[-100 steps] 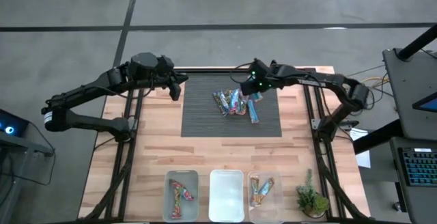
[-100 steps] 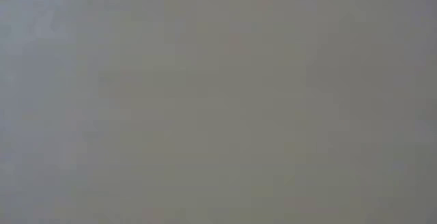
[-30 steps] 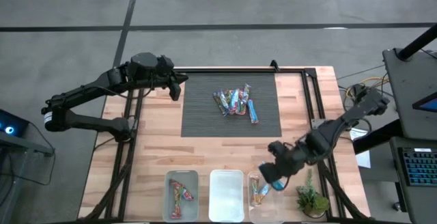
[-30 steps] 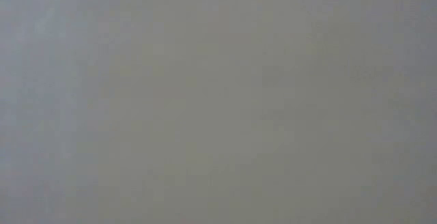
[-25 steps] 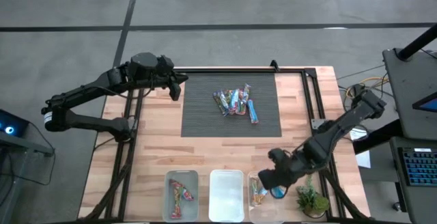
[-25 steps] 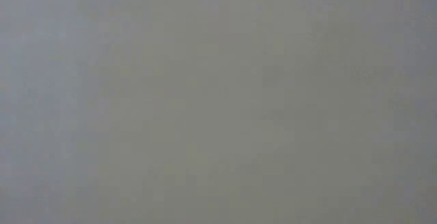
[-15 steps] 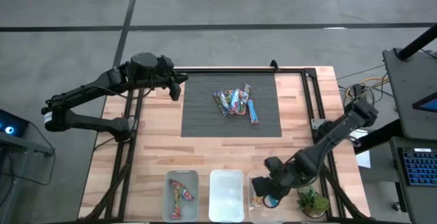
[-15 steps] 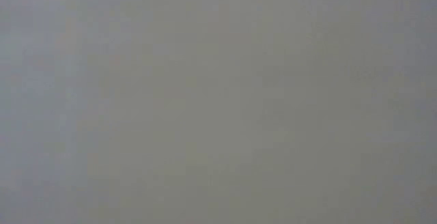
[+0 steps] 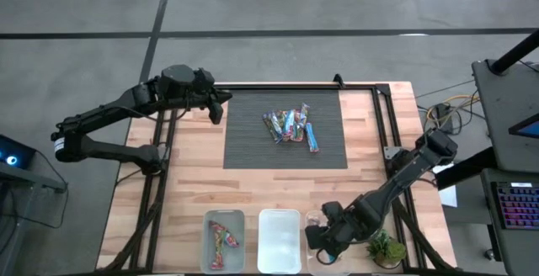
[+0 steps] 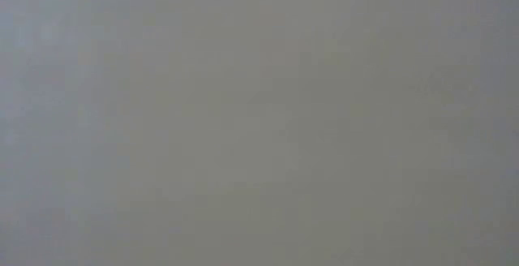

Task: Pick and place Granola Bars by type
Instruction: Put the right yellow granola bar into the transparent bin, then put the middle blue granola bar into the white bin

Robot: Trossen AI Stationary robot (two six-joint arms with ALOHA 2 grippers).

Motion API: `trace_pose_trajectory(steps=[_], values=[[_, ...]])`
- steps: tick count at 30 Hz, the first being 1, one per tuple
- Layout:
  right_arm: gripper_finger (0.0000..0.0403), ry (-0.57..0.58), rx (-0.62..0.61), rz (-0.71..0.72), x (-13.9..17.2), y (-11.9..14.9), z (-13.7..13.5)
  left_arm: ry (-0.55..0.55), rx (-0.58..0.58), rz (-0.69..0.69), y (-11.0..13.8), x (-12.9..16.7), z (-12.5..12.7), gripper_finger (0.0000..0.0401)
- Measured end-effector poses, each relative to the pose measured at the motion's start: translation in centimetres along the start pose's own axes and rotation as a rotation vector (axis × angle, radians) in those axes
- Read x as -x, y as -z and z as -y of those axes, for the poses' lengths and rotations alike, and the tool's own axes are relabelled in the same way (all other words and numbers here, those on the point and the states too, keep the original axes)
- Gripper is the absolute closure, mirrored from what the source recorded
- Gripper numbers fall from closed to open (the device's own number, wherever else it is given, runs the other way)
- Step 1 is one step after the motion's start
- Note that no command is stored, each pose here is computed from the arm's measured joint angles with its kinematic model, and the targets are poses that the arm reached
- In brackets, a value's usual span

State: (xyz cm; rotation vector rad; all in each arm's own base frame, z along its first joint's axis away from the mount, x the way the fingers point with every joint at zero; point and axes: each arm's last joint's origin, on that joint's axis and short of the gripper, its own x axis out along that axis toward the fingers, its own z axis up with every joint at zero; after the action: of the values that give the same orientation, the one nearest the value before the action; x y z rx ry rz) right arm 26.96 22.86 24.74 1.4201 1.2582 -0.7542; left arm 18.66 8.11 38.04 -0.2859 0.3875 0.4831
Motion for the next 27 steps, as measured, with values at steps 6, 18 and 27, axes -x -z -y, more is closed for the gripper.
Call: trace_pose_trajectory(steps=[6, 18, 27], values=[[0.0344, 0.013, -0.004, 0.005, -0.09, 0.10, 0.26, 0.000, 0.000, 0.000, 0.00, 0.00, 0.00, 0.0401], [0.0297, 0.070, -0.005, 0.019, -0.15, -0.11, 0.84, 0.004, 0.004, -0.001, 0.00, 0.00, 0.01, 0.0401], [0.0234, 0.074, 0.018, 0.025, -0.06, -0.13, 0.85, 0.004, 0.004, 0.000, 0.00, 0.00, 0.01, 0.0401]])
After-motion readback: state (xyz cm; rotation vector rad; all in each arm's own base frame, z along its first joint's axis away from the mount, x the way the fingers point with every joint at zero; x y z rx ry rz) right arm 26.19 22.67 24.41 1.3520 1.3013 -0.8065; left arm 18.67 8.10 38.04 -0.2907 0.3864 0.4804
